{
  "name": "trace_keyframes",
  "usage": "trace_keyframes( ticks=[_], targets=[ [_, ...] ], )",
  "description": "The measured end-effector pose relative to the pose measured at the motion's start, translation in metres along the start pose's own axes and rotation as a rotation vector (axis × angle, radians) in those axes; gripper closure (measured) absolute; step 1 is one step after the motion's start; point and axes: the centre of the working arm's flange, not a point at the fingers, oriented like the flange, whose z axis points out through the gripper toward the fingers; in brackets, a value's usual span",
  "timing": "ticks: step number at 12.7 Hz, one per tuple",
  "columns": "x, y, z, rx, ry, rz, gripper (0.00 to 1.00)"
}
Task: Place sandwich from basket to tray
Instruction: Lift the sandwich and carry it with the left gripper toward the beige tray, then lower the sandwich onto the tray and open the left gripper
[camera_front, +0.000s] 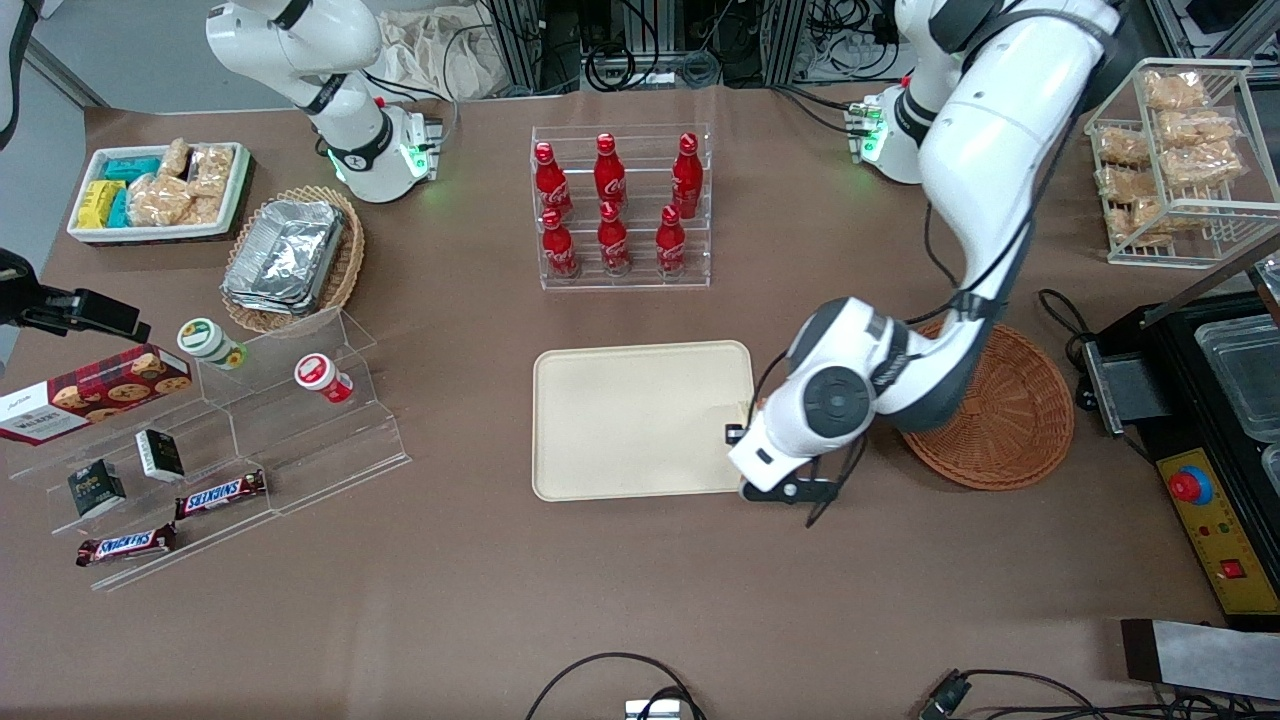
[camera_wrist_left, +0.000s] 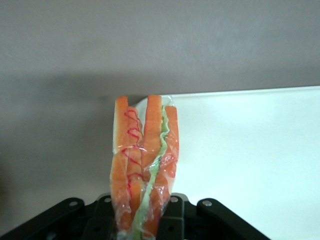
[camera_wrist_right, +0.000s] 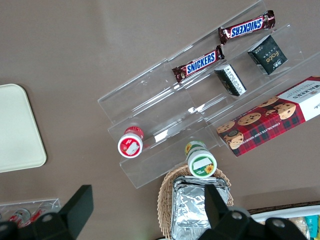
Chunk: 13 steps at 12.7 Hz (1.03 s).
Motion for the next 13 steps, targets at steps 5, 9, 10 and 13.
trace_keyframes(
  ticks=[5,9,10,13],
  targets=[
    [-0.024,0.043,0.040,0.034,-0.022,-0.096,0.79],
    [-0.038,0.058,0.044,0.061,-0.040,-0.106,0.72],
    [-0.036,0.054,0.042,0.068,-0.045,-0.114,0.61],
    [-0.025,0.031,0.015,0.094,-0.050,-0.150,0.28]
  ],
)
